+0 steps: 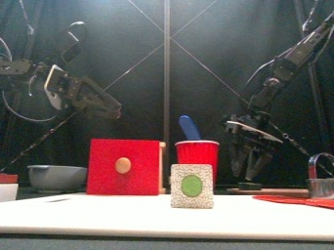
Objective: Place sushi on board then cut the sushi with the knife then place the pieces on the plate
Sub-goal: Place the 4 sushi pieces on the plate
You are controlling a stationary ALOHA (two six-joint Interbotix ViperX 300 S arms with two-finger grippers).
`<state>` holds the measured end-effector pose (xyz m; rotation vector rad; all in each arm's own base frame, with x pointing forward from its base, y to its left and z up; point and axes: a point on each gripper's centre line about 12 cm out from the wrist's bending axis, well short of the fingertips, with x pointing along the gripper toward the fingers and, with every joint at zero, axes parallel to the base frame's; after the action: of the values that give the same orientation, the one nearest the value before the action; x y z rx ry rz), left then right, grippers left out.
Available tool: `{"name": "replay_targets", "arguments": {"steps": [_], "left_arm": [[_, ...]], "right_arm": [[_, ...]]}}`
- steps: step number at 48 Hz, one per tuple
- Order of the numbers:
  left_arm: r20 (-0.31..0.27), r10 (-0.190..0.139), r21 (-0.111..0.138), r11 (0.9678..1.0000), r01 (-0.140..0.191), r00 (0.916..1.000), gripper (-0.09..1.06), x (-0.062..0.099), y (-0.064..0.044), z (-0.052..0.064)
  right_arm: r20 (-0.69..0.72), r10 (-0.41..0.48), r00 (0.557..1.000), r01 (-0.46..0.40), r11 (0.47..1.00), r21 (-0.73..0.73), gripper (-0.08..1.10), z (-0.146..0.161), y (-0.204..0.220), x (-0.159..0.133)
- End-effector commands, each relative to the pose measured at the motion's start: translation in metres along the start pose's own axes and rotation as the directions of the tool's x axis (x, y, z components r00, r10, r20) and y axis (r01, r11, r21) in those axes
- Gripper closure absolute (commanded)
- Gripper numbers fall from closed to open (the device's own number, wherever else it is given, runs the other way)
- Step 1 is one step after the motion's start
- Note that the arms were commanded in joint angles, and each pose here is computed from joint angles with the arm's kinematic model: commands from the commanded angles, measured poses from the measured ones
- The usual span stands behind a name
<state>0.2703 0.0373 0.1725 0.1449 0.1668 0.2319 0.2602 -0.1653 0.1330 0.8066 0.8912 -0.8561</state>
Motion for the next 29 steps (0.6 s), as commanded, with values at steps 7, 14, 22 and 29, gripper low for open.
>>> {"name": "replay_targets", "arguments": {"steps": [7, 14, 22, 29], "left_arm": [[0.033, -0.018, -0.005, 0.9998, 0.018, 0.9993, -0.02, 0.002, -0.006, 0.009], [0.038, -0.011, -0.006, 0.9999, 0.011, 0.9992, -0.02, 0.003, -0.004, 0.011], [0.049, -0.008, -0.008, 0.9999, 0.009, 0.9988, -0.02, 0.005, -0.004, 0.015], [0.044, -0.01, -0.009, 0.9999, 0.011, 0.999, -0.02, 0.005, -0.004, 0.014]], "right_arm": [[0.016, 0.157, 0.988, -0.149, 0.964, -0.222, 0.21, -0.028, 0.064, -0.044], [-0.084, 0.234, 0.969, -0.245, 0.833, -0.496, 0.21, -0.09, 0.124, -0.056], [-0.127, 0.272, 0.954, -0.287, 0.696, -0.658, 0.21, -0.117, 0.187, -0.057], [-0.12, 0.274, 0.954, -0.271, 0.618, -0.738, 0.21, -0.114, 0.221, -0.048]]}}
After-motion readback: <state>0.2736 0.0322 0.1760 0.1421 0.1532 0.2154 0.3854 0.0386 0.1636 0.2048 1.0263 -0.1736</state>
